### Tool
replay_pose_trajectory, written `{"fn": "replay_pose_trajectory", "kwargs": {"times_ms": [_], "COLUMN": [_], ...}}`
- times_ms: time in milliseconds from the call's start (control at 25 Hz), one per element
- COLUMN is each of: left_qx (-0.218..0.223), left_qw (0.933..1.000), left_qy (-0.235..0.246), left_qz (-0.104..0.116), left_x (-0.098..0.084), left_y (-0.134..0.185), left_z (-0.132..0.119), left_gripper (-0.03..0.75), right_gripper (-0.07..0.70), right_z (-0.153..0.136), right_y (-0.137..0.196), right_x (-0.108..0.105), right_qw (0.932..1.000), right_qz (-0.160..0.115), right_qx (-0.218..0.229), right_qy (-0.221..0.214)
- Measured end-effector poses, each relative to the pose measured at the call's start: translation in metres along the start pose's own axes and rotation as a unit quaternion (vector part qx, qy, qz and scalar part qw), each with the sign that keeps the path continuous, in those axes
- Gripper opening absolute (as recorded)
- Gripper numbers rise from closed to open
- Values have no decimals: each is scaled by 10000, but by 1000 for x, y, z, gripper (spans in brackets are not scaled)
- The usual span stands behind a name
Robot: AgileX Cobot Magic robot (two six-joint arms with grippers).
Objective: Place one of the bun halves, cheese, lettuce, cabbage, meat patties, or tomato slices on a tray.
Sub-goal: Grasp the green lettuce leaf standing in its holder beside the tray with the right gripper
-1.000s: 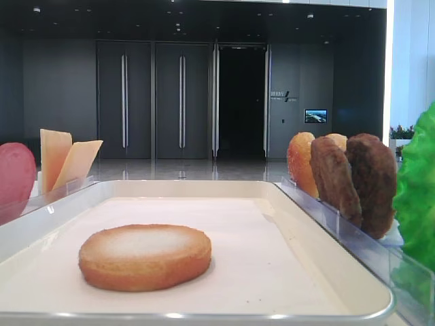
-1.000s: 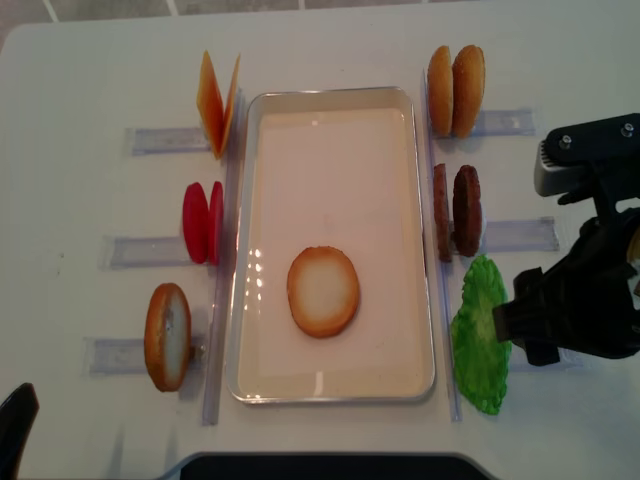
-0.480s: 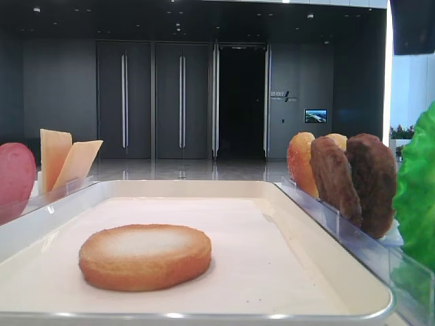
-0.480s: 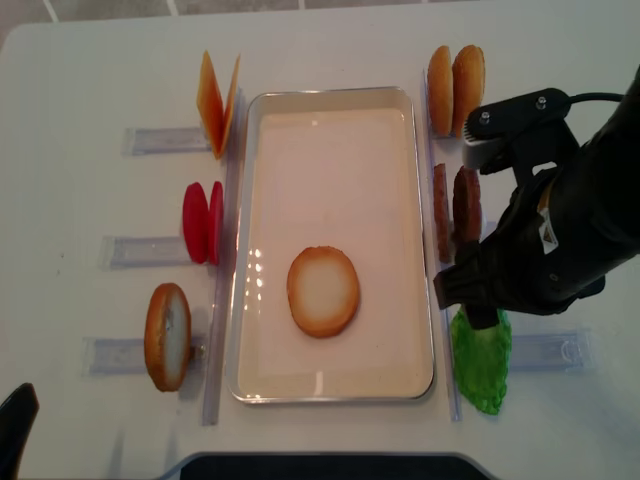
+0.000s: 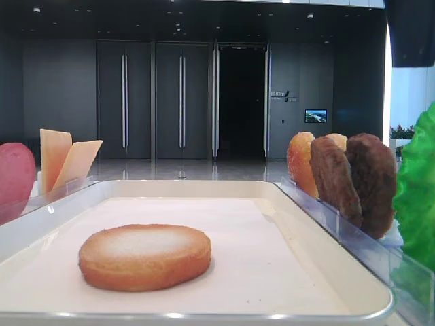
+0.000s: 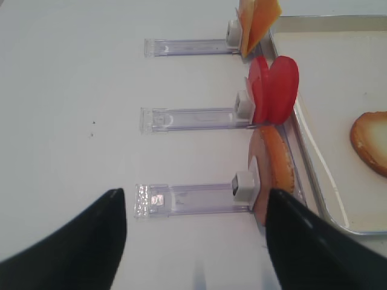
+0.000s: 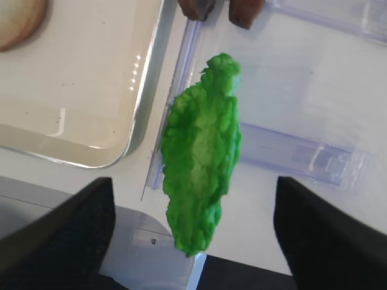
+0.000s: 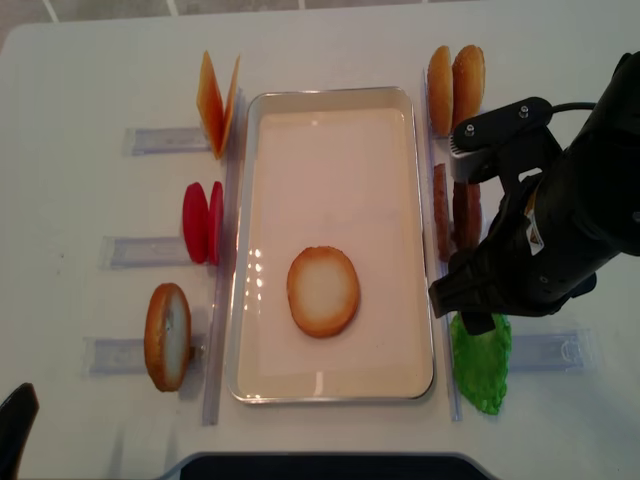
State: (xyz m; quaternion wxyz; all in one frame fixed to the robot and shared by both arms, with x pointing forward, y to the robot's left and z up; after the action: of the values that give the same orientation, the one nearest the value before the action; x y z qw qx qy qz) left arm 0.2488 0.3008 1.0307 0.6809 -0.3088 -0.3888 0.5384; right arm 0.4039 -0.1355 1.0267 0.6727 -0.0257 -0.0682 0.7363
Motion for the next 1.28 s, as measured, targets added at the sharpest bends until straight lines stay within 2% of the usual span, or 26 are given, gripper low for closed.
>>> {"fn": "replay_pose_trajectory", "kwargs": {"times_ms": [160, 320, 600, 960, 1080, 1280], "left_qx": [0, 0, 0, 0, 0, 0], "left_qw": [10000, 10000, 10000, 10000, 10000, 10000], "left_qy": [0, 0, 0, 0, 0, 0], "left_qz": [0, 0, 0, 0, 0, 0], "left_x": [0, 0, 0, 0, 0, 0], "left_y": [0, 0, 0, 0, 0, 0], "left_z": [0, 0, 0, 0, 0, 0], "left_gripper": [545, 545, 545, 538, 538, 538], "right_gripper": [545, 536, 450, 423, 379, 227], "right_z": [-10, -13, -13, -20, -20, -20], "right_y": [-3, -6, -6, -7, -7, -9], "right_x": [3, 6, 5, 5, 4, 2], "right_qw": [9998, 9999, 9999, 9992, 9992, 9989], "right_qz": [96, 127, 136, 193, 203, 269], "right_qx": [122, 52, 46, 234, 239, 153], "right_qy": [101, 59, 81, 245, 256, 363]}}
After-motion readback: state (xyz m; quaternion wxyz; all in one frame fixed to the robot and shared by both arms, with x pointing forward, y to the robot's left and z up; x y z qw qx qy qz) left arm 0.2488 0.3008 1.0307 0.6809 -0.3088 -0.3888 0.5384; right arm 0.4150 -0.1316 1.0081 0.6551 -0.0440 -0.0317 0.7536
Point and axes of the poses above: a point on each arm's last joint axis where the gripper is mounted, z pointing back along that axis away from the gripper, x along the wrist's bending axis when the last joint is at zero, y = z × x, the point moved 2 cm from there along -z, pointing out along that axis toward the gripper, and after that the axes turned 13 degrees about -z, right-handed, at the moved point
